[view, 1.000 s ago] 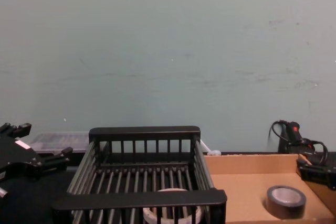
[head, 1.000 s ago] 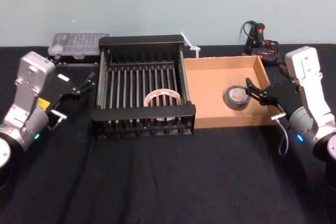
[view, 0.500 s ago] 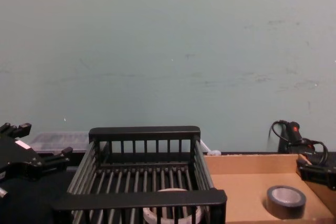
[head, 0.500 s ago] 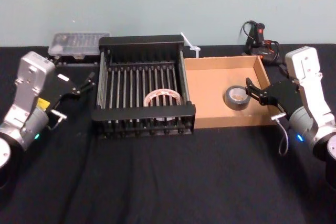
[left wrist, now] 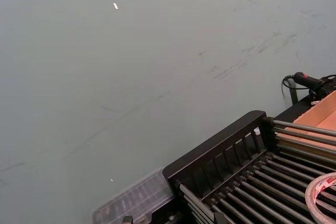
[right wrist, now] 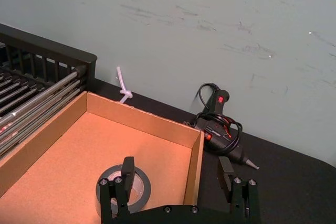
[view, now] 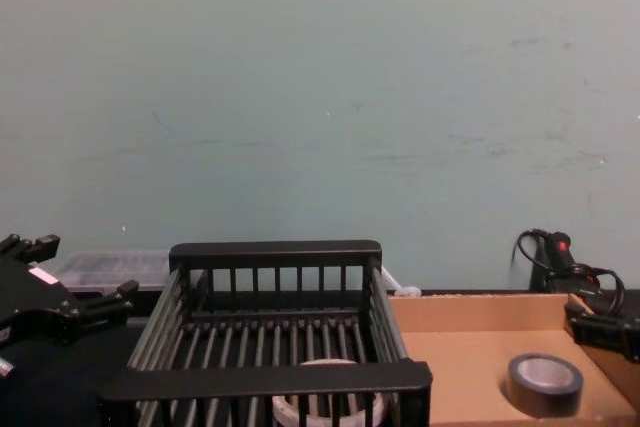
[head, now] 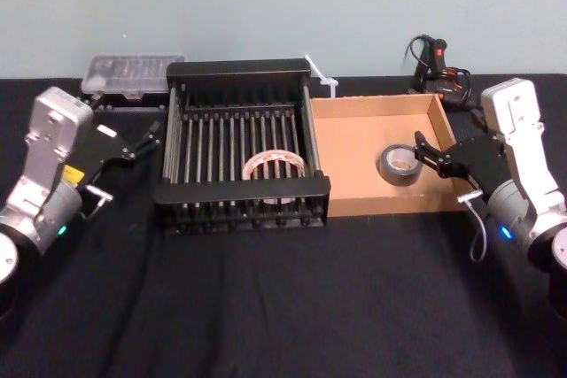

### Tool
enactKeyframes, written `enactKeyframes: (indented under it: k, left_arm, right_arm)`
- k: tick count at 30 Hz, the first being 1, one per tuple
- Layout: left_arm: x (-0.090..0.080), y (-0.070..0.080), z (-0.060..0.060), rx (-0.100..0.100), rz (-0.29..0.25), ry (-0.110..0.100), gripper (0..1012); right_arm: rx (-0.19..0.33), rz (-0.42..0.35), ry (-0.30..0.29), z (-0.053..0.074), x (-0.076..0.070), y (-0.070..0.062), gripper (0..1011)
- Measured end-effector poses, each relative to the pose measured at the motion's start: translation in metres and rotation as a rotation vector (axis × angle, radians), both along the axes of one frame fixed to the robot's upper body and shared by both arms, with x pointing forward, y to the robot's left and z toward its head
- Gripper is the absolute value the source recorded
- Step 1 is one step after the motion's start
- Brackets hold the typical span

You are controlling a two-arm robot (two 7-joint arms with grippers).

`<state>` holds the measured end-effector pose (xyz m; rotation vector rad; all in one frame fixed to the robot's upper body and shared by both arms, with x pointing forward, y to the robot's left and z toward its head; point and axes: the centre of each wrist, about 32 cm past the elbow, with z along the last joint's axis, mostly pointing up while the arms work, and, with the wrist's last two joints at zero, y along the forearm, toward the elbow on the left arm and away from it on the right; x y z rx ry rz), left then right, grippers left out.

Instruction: Pick up the white tape and place it into the black box , Pick up the silver tape and place it into the brown box.

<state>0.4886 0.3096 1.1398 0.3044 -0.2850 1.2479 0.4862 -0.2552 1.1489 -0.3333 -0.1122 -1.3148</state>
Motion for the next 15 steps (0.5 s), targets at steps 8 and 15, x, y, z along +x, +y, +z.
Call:
enactKeyframes:
  k: [8, 15]
  left_arm:
    - [0.0, 0.0, 0.0, 0.0, 0.0, 0.0, 1002]
    - [0.0, 0.0, 0.0, 0.0, 0.0, 0.0, 1001]
  right_arm:
    - [0.0, 0.0, 0.0, 0.0, 0.0, 0.0, 1002]
    - [0.0, 0.0, 0.0, 0.0, 0.0, 0.0, 1002]
